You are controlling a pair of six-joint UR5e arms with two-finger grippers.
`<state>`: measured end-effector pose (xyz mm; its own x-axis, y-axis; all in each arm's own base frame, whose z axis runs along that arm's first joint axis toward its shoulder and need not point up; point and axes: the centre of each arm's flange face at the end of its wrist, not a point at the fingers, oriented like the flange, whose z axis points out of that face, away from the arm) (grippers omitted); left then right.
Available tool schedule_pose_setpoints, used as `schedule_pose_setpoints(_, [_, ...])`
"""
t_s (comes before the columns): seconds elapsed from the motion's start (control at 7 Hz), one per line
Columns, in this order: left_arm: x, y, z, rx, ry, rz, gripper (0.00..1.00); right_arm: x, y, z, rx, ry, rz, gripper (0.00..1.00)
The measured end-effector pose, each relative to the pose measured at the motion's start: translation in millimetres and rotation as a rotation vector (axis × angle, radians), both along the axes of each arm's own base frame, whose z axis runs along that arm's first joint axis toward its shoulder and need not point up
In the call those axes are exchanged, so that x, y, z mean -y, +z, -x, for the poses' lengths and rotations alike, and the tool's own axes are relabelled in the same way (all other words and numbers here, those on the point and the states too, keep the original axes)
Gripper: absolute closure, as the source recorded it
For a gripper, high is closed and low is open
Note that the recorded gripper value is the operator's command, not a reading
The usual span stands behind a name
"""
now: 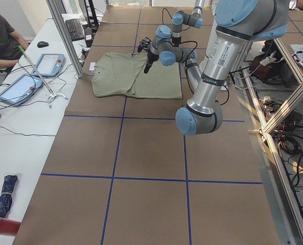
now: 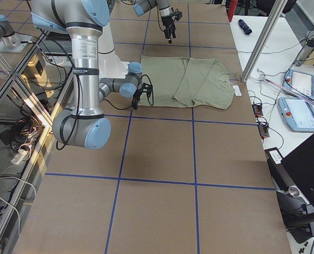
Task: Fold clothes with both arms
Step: 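Release the sleeve with the left gripper while the right gripper moves to the hem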
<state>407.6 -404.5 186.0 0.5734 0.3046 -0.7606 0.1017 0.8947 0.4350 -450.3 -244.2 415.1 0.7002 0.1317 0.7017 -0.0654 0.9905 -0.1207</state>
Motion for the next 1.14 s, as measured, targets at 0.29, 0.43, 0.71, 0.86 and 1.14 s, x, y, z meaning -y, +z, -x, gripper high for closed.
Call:
schedule_pose_setpoints(0.29, [0.0,0.1,0.0,0.0,0.0,0.0,0.01,0.6,-3.2,-2.0,0.01,0.0,0.001,0.87])
schedule_pose_setpoints(0.43, [0.0,0.6,-0.1,0.001,0.0,0.0,0.01,0.6,-4.3,-3.3,0.011,0.0,0.002,0.88])
schedule_pose_setpoints(0.71, [0.1,0.9,-0.7,0.001,0.001,0.0,0.01,0.8,-12.0,-7.0,0.027,0.001,-0.001,1.0])
schedule_pose_setpoints(0.86, [0.2,1.8,-1.5,0.003,0.002,0.001,0.01,1.0,-16.2,-9.1,0.035,0.004,-0.003,1.0])
schedule_pose_setpoints(1.14, [-6.0,9.7,-8.8,0.004,0.0,0.039,0.02,1.8,-29.8,-16.8,0.059,0.019,-0.009,1.0])
